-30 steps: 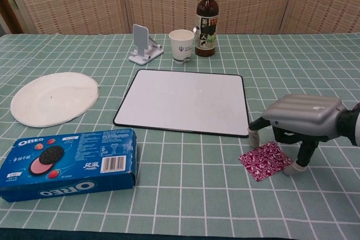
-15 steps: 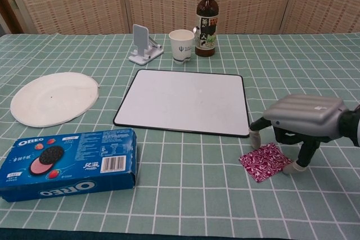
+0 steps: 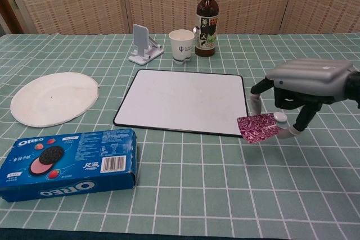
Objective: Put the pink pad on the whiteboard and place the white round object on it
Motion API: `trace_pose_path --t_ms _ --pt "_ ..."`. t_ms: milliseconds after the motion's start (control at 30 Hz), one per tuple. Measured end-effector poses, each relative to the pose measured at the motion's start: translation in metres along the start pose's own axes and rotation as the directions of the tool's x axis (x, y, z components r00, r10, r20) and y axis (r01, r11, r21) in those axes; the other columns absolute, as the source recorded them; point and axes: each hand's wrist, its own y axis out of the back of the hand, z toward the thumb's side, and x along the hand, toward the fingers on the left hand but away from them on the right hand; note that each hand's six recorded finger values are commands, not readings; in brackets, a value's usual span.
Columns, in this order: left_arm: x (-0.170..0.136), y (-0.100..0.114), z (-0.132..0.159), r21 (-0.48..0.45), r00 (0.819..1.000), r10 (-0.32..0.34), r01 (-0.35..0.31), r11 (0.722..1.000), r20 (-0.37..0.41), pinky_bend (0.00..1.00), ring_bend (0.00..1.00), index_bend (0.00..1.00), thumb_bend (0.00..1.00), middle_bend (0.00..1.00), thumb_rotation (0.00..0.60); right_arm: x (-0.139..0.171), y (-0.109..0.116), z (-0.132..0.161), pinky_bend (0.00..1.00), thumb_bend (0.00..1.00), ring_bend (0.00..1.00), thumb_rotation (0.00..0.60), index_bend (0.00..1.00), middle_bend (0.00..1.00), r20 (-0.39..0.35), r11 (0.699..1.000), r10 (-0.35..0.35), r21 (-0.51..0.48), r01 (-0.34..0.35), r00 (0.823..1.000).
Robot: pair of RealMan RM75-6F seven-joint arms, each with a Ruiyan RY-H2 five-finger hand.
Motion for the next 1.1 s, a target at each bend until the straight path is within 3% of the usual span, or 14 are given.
trace_pose_path --t_ms 667,967,1100 --pt "-0.002 0.007 -0.002 0.005 1.000 0.012 -0.012 1.000 -0.004 0.03 0.12 0.16 0.29 0.10 0.600 -0.074 0.051 0.006 1.00 0.20 1.00 0.600 0.42 0.96 0.039 1.000 -0.009 0.019 0.008 0.999" --pt "-0.003 0.007 -0.003 0.007 1.000 0.011 -0.011 1.000 -0.009 0.03 0.12 0.16 0.29 0.10 0.600 -0.090 0.060 0.007 1.00 0.17 1.00 0.600 0.22 0.95 0.073 1.000 0.000 0.022 -0.002 0.997" --pt "-0.002 0.008 -0.003 0.005 1.000 0.016 -0.016 1.000 -0.008 0.03 0.12 0.16 0.29 0.10 0.600 -0.084 0.059 0.000 1.00 0.16 1.00 0.600 0.21 0.95 0.095 1.000 -0.001 0.028 -0.002 0.995"
